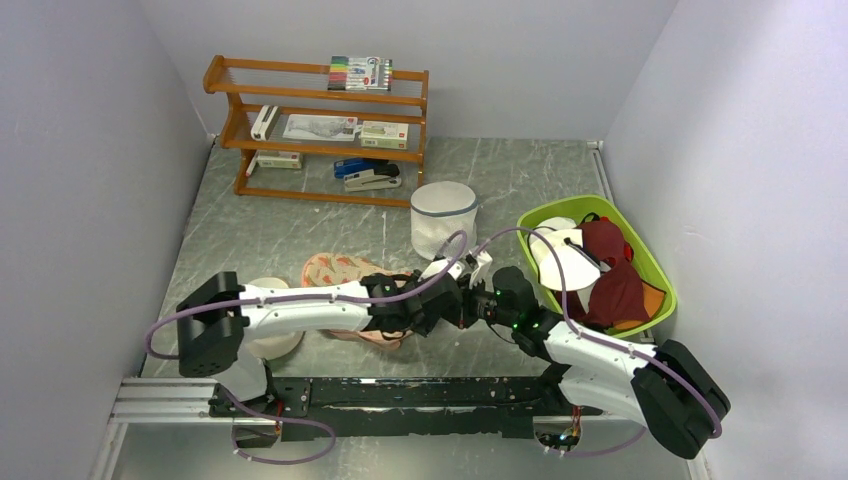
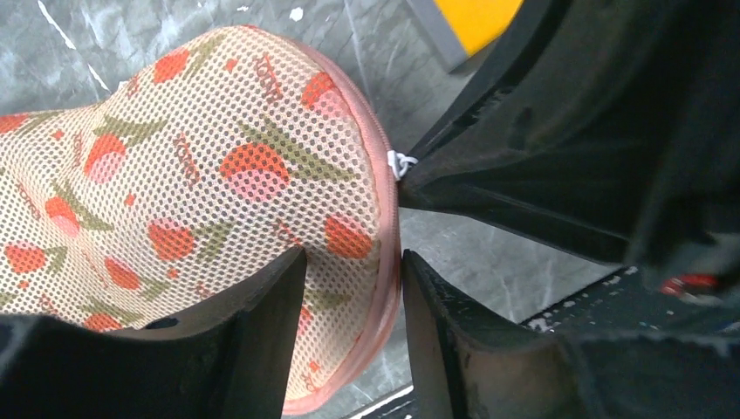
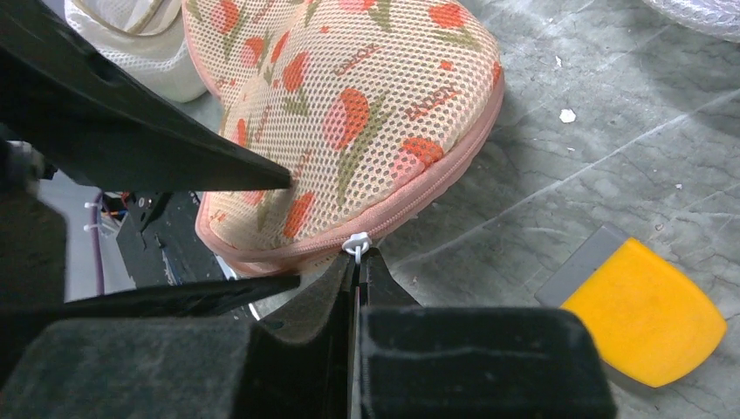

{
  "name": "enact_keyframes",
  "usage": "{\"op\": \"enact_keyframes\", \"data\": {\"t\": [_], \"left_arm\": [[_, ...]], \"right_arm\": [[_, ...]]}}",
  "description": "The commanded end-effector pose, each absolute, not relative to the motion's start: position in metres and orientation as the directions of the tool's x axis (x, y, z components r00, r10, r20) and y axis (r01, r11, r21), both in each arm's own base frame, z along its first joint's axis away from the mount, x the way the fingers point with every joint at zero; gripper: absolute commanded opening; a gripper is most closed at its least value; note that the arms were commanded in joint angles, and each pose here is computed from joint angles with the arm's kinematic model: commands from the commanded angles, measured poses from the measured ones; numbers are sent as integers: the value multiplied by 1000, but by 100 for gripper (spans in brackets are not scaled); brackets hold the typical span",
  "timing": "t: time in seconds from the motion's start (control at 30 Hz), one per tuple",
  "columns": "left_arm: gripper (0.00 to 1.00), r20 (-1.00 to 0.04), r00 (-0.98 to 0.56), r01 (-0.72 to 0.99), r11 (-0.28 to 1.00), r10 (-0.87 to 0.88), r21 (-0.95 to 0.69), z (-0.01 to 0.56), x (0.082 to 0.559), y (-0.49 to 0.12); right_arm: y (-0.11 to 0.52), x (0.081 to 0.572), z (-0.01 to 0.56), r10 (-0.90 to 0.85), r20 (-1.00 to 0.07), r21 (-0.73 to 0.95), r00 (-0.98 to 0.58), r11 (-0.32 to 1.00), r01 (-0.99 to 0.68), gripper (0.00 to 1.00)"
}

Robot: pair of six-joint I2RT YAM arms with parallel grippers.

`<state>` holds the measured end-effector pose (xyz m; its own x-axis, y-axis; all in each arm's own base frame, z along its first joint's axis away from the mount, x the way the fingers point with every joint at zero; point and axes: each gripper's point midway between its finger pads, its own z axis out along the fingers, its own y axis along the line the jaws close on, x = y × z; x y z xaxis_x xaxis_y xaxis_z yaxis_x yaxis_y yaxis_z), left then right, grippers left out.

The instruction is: Unzip the laundry bag and remove the bra

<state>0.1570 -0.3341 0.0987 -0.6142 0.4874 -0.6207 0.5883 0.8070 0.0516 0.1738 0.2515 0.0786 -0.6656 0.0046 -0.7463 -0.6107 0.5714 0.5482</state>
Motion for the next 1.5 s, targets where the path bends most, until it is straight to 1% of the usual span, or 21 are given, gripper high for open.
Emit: {"op": "enact_keyframes", "data": {"t": [0.0, 0.1, 0.17, 0.3, 0.33, 0.43, 0.6, 0.8, 0.93, 1.03, 1.13, 1.27, 1.33, 1.37, 1.43, 1.47], "left_arm": [[50, -617, -594, 571, 811, 517, 130, 93, 166, -331], [36, -594, -606, 554, 816, 529, 162, 85, 167, -325], [24, -590, -613, 540, 824, 526, 174, 83, 167, -318], [8, -587, -625, 517, 836, 515, 183, 88, 163, -301], [7, -588, -627, 512, 839, 511, 183, 91, 162, -297], [7, -590, -636, 512, 844, 498, 160, 96, 156, -287], [7, -628, -633, 508, 855, 453, 104, 110, 151, -276], [7, -681, -592, 572, 820, 431, 22, 133, 145, -284], [7, -716, -568, 601, 798, 405, -25, 147, 143, -290], [7, -726, -555, 633, 773, 406, -52, 154, 139, -295], [7, -715, -553, 666, 743, 428, -71, 151, 132, -300], [7, -709, -574, 662, 742, 410, -107, 141, 129, -307], [7, -705, -590, 641, 760, 393, -113, 136, 133, -313], [7, -694, -599, 630, 770, 398, -102, 130, 135, -316], [7, -691, -601, 622, 778, 401, -90, 128, 140, -325], [12, -681, -610, 605, 793, 406, -69, 122, 144, -327]], "right_arm": [[255, 172, 87, 22, -759, 555, -651, 545, -629, 0], [254, 173, 86, 18, -758, 551, -652, 551, -626, 0], [252, 173, 84, 19, -759, 546, -651, 563, -620, 0], [246, 178, 75, 22, -761, 528, -649, 602, -599, 0], [245, 180, 75, 25, -763, 522, -646, 613, -593, 0], [243, 189, 74, 14, -778, 488, -628, 643, -590, 0], [241, 207, 70, -4, -803, 432, -596, 685, -586, 0], [259, 223, 76, 4, -829, 426, -559, 651, -628, 0], [265, 238, 71, -5, -839, 402, -544, 669, -625, 0], [269, 248, 67, 10, -836, 406, -549, 685, -605, 0], [274, 255, 65, 10, -832, 409, -555, 688, -600, 0], [281, 256, 62, 1, -819, 425, -573, 673, -605, 0], [278, 256, 61, 9, -808, 431, -589, 689, -582, 0], [274, 255, 57, 1, -797, 427, -604, 709, -561, 1], [263, 254, 51, -12, -780, 405, -625, 752, -520, 8], [256, 254, 50, -17, -773, 390, -634, 775, -497, 12]]}}
